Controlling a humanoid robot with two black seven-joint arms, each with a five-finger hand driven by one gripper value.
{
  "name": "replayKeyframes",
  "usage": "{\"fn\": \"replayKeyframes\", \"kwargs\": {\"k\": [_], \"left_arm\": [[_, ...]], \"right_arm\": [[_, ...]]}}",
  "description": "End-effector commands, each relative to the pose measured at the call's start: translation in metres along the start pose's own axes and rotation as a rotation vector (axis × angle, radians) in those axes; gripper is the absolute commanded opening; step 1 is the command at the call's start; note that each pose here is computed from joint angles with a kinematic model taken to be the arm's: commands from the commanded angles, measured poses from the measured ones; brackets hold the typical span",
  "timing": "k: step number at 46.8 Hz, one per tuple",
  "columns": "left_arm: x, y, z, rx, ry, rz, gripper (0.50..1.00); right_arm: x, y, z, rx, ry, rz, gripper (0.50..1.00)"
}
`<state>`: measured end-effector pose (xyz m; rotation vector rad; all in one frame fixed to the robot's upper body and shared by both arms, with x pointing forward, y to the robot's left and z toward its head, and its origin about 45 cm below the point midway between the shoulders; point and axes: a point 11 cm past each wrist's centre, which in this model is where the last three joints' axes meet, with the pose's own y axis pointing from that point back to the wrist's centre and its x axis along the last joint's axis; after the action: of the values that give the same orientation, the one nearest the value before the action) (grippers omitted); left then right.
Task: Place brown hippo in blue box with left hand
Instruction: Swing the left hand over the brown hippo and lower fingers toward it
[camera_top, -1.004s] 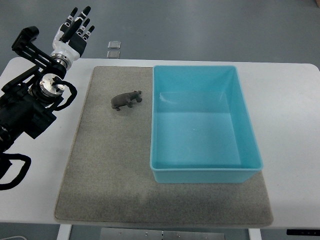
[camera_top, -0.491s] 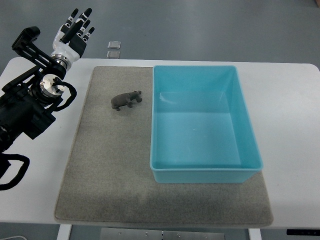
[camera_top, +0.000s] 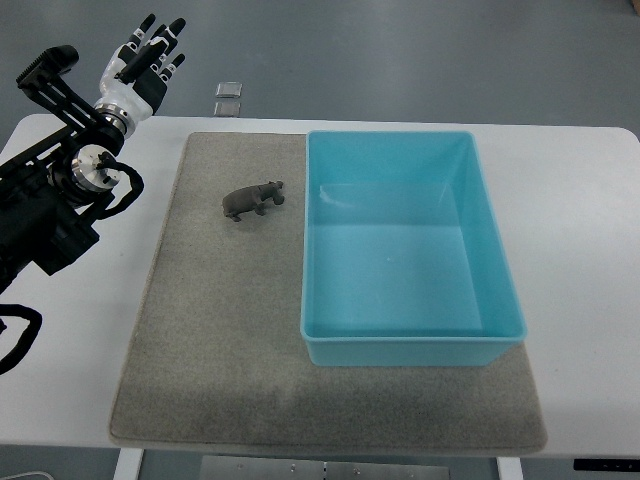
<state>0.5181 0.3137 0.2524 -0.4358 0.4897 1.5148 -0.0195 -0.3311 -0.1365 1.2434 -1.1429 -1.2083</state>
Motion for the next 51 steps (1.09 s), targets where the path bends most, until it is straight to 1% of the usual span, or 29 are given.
{"fn": "replayKeyframes", "kwargs": {"k": [1,8,11,18,23,29,40,47,51], "left_arm": [[-0.007,0.000,-0.003,0.014,-0.006,-0.025,0.994],[-0.007,-0.001,0.009,0.029,-0.094,-0.037,0.992],[-0.008,-0.001,0.006,0.056,-0.167,-0.055,0.992],[-0.027,0.003,-0.004,0.141,-0.391,-0.163,0.992],[-0.033,0.011,-0.012,0.221,-0.604,-0.257,0.992],[-0.037,0.016,-0.014,0.276,-0.862,-0.352,0.992],[-0.037,0.033,-0.017,0.333,-1.155,-0.512,0.994],[-0.039,0.038,-0.005,0.338,-1.337,-0.589,0.992],[-0.037,0.040,-0.005,0.364,-1.419,-0.631,0.994]], "right_arm": [[0.000,0.000,0.000,0.000,0.000,0.000,0.936],[0.000,0.000,0.000,0.000,0.000,0.000,0.936],[0.000,0.000,0.000,0.000,0.000,0.000,0.936],[0.000,0.000,0.000,0.000,0.000,0.000,0.936],[0.000,0.000,0.000,0.000,0.000,0.000,0.936],[0.000,0.000,0.000,0.000,0.000,0.000,0.936],[0.000,0.000,0.000,0.000,0.000,0.000,0.936],[0.000,0.000,0.000,0.000,0.000,0.000,0.936],[0.000,0.000,0.000,0.000,0.000,0.000,0.936]]}}
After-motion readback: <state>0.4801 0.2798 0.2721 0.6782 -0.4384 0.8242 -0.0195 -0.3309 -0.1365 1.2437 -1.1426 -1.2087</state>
